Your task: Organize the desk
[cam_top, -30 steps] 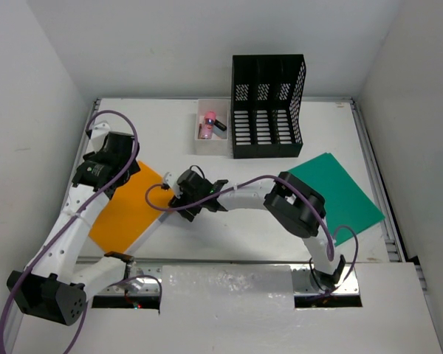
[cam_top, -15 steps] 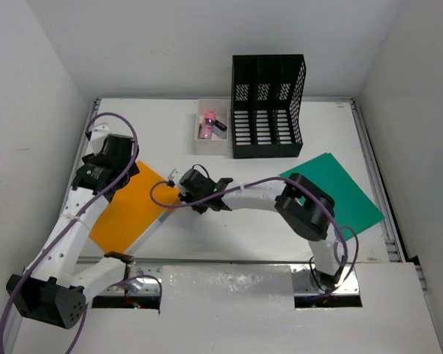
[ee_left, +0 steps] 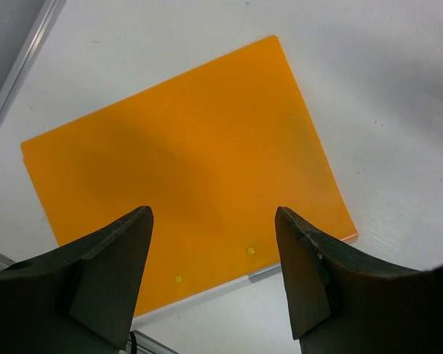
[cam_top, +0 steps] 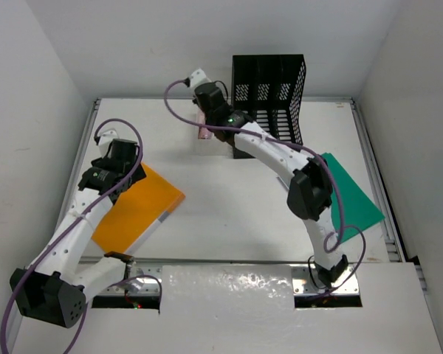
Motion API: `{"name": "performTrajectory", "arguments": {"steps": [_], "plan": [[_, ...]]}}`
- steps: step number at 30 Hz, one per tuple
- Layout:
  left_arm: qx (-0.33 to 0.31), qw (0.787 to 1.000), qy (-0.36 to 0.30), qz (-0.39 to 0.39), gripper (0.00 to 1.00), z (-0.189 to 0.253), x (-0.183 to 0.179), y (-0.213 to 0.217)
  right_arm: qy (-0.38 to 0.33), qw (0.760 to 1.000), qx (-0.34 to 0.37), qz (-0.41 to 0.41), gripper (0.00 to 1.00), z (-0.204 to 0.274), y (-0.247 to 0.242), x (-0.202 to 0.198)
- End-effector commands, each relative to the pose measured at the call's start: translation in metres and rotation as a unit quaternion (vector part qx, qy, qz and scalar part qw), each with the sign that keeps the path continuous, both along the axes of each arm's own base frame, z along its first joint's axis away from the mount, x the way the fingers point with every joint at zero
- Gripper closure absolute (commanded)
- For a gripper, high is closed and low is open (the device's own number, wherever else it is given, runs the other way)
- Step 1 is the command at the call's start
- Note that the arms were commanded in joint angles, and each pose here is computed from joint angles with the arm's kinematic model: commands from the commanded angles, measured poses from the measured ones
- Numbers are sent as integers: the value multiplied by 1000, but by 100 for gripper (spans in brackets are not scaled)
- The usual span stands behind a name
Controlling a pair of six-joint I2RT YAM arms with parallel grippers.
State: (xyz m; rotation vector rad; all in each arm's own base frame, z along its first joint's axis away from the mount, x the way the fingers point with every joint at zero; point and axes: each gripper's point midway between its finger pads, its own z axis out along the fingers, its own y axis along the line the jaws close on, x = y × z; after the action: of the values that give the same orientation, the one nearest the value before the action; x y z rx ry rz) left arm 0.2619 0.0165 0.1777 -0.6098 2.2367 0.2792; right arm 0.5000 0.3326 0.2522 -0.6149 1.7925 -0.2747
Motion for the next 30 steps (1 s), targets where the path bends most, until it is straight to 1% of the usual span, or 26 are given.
{"name": "performTrajectory", "arguments": {"steps": [1, 2, 3, 4, 7, 9, 12, 14, 21, 23, 30], "plan": [[-10, 1000, -11, -6, 35, 0, 5, -4, -4, 998, -27, -57, 100, -33, -27, 34], [-11, 1000, -8, -8, 35, -1, 4, -4, 0, 998, -21, -62, 100, -47, -36, 40], [-14, 1000, -7, -8, 35, -2, 3, -5, -10, 998, 2, -59, 100, -46, -35, 48], [-20, 1000, -4, -11, 35, -4, 2, -7, -6, 997, 20, -72, 100, -53, -44, 57], [-32, 999, -6, -14, 35, -6, -2, -11, 11, 995, 53, -85, 100, -71, -54, 70], [-34, 999, -7, -14, 35, -7, -2, -11, 18, 994, 63, -88, 100, -79, -56, 73], [-29, 999, -3, -12, 36, -8, -3, -9, 26, 994, 76, -75, 100, -88, -51, 74], [-28, 1000, 0, -11, 36, -9, -3, -9, 36, 992, 98, -66, 100, -94, -44, 73], [-29, 999, 5, -13, 36, -12, 0, -10, 49, 987, 150, -25, 100, -97, -21, 69], [-28, 999, 6, -14, 36, -13, 1, -11, 58, 986, 157, -15, 100, -103, -17, 66], [-24, 1000, 9, -14, 36, -15, 2, -10, 91, 983, 161, -26, 100, -132, -18, 58]]}}
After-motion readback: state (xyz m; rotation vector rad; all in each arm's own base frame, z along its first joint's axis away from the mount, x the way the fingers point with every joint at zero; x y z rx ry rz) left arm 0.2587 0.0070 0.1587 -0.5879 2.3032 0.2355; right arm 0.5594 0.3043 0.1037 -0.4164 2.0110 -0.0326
